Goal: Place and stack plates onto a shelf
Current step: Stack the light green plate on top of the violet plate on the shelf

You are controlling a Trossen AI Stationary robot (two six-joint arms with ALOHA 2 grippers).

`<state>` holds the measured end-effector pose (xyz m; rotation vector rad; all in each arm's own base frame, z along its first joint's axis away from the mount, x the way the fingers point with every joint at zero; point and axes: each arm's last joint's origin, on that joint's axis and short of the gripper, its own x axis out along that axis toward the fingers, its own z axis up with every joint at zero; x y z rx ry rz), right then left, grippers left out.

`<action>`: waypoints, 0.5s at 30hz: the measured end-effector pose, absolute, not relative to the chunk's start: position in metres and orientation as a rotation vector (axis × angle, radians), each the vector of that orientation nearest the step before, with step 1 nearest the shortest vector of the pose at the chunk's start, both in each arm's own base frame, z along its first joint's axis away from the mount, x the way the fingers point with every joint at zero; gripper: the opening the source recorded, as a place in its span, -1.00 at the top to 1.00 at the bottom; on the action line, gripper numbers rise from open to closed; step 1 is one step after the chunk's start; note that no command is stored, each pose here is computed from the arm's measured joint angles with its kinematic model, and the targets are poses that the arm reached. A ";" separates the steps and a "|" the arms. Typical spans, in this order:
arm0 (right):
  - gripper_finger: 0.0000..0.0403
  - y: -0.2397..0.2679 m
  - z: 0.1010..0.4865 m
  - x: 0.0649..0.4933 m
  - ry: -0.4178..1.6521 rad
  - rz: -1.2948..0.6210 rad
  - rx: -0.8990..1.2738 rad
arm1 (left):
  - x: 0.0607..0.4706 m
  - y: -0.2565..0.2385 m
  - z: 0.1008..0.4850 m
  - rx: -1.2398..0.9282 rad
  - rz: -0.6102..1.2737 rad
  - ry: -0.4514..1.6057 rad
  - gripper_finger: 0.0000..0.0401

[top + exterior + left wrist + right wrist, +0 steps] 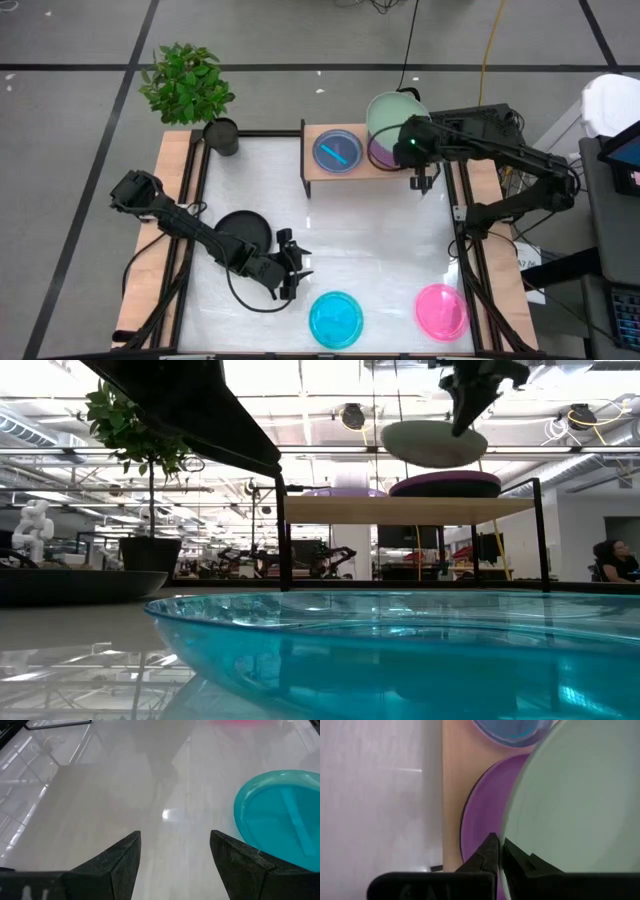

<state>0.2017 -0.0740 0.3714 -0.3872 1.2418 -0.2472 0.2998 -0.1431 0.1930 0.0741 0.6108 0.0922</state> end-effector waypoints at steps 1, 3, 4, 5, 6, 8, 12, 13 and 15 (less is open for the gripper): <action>1.00 -0.076 0.369 0.202 1.247 -0.242 -0.373 | 0.300 -0.143 0.193 0.073 0.094 0.611 -0.21; 1.00 -0.078 0.362 0.203 1.275 -0.235 -0.360 | 0.301 -0.141 0.193 0.073 0.098 0.612 -0.21; 1.00 -0.080 0.358 0.204 1.291 -0.233 -0.355 | 0.301 -0.141 0.193 0.072 0.099 0.612 -0.21; 1.00 -0.081 0.353 0.205 1.305 -0.231 -0.350 | 0.301 -0.141 0.193 0.072 0.099 0.612 -0.21; 1.00 -0.082 0.349 0.205 1.319 -0.229 -0.345 | 0.301 -0.141 0.193 0.072 0.099 0.612 -0.21; 1.00 -0.082 0.342 0.205 1.335 -0.226 -0.343 | 0.301 -0.141 0.193 0.075 0.098 0.612 -0.21; 0.98 -0.083 0.331 0.207 1.349 -0.223 -0.336 | 0.301 -0.141 0.193 0.075 0.098 0.613 -0.21; 0.96 -0.083 0.329 0.206 1.355 -0.222 -0.334 | 0.301 -0.141 0.193 0.075 0.098 0.613 -0.21; 0.94 -0.083 0.326 0.207 1.358 -0.225 -0.343 | 0.301 -0.141 0.193 0.077 0.098 0.613 -0.21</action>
